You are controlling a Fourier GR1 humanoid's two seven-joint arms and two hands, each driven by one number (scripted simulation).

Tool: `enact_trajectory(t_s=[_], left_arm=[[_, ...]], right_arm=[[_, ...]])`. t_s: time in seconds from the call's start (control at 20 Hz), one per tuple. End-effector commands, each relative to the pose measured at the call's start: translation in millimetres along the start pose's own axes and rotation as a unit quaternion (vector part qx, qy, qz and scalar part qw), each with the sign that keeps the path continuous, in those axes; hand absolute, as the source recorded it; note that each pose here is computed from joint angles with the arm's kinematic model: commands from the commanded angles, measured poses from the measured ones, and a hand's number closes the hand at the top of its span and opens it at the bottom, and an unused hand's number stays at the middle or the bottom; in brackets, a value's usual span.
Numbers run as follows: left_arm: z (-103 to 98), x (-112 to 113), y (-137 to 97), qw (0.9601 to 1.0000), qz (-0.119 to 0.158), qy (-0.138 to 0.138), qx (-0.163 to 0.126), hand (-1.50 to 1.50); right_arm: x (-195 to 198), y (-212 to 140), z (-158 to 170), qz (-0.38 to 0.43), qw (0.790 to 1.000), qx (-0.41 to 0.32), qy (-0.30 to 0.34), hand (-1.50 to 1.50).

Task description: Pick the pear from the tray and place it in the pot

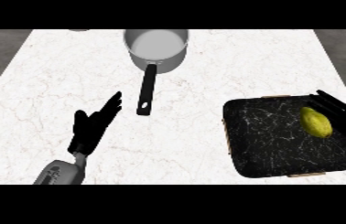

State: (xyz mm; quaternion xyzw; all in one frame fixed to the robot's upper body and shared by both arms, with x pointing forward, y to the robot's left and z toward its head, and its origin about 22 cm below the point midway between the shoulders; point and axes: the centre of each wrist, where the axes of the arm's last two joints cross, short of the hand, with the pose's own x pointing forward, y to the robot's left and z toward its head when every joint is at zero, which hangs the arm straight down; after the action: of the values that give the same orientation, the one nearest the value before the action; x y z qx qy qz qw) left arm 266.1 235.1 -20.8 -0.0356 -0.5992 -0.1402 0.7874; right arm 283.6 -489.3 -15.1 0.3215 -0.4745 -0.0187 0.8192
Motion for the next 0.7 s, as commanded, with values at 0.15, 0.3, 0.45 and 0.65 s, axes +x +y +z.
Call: enact_trajectory(t_s=[0.15,0.3,0.45,0.65], left_arm=[[1,2,10,0.9999,0.001,0.006,0.011,0.0],[3,-7,4,0.9998,-0.006,0.009,0.019,0.0],[2,1,5,0.9999,-0.009,0.008,0.009,0.0],[3,-3,-3,0.9999,0.001,0.009,0.01,0.0]], right_arm=[[-52,12,-35,0.009,0.995,0.093,0.034,1.5],[-67,13,-37,-0.014,0.996,0.08,0.031,1.5],[-77,13,-39,-0.039,0.996,0.078,0.025,1.5],[-96,12,-34,-0.072,0.995,0.064,0.01,1.5]])
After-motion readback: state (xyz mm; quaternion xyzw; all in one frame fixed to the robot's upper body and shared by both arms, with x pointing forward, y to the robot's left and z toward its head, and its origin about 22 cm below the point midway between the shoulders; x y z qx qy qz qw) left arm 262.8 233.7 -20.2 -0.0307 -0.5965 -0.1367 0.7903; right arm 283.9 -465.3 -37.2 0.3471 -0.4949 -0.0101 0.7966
